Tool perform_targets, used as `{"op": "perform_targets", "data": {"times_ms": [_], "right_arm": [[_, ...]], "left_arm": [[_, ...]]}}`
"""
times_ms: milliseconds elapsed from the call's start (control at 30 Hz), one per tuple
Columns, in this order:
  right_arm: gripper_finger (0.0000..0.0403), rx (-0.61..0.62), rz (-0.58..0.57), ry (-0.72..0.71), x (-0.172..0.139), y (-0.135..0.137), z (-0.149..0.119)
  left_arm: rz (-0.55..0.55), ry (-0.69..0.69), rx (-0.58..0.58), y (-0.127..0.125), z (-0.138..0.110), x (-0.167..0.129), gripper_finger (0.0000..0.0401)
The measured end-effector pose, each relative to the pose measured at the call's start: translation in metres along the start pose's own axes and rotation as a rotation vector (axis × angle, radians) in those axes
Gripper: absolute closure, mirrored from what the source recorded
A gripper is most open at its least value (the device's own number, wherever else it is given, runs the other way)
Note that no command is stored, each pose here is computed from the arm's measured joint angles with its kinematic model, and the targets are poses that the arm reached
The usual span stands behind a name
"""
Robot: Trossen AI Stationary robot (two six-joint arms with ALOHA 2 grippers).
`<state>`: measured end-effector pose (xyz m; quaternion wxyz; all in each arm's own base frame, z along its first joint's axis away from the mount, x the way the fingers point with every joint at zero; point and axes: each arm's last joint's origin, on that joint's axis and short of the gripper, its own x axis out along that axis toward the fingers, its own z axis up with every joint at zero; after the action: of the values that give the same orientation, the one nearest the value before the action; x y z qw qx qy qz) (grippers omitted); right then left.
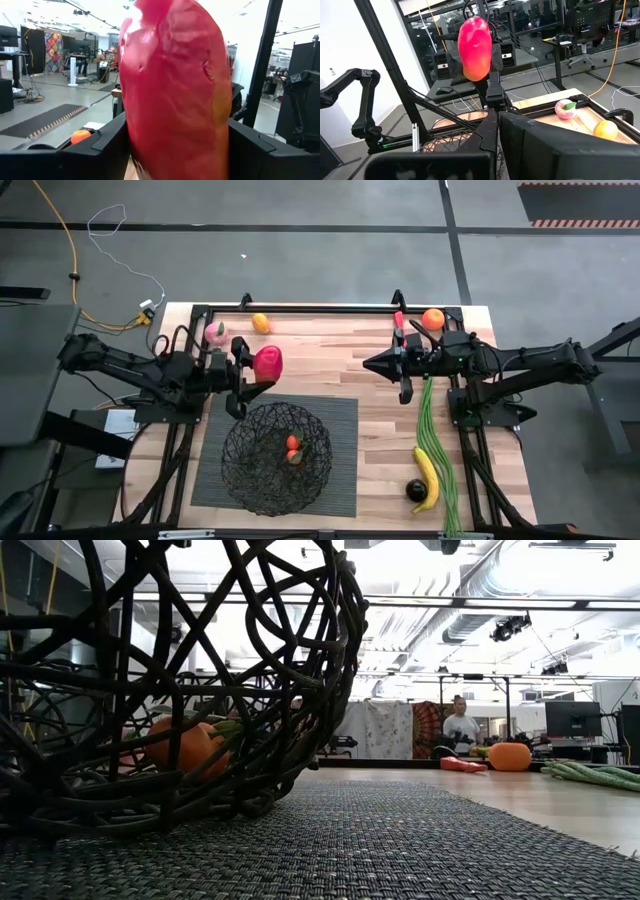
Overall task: Build produce basket
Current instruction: Put the red mango into the black wire basket
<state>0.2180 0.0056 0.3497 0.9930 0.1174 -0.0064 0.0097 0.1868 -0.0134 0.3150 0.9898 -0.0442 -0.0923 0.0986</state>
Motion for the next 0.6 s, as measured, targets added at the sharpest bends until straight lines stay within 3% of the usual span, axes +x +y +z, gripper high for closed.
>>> {"op": "perform_targets", "data": {"times_ms": [433,500,600], "right_arm": [[0.0403,-0.015,0.002,0.001,0.0,0.0,0.0],[0.0403,-0.015,0.002,0.001,0.0,0.0,0.0],[0.0403,-0.015,0.002,0.001,0.0,0.0,0.0]], "left_arm": [[0.034,0.015,-0.048,0.001,0.004,0.001,0.0164],[0.03,0.082,-0.043,-0.001,0.012,0.003,0.0164],[0.002,0.292,0.016,-0.006,0.019,0.007,0.0164]]}}
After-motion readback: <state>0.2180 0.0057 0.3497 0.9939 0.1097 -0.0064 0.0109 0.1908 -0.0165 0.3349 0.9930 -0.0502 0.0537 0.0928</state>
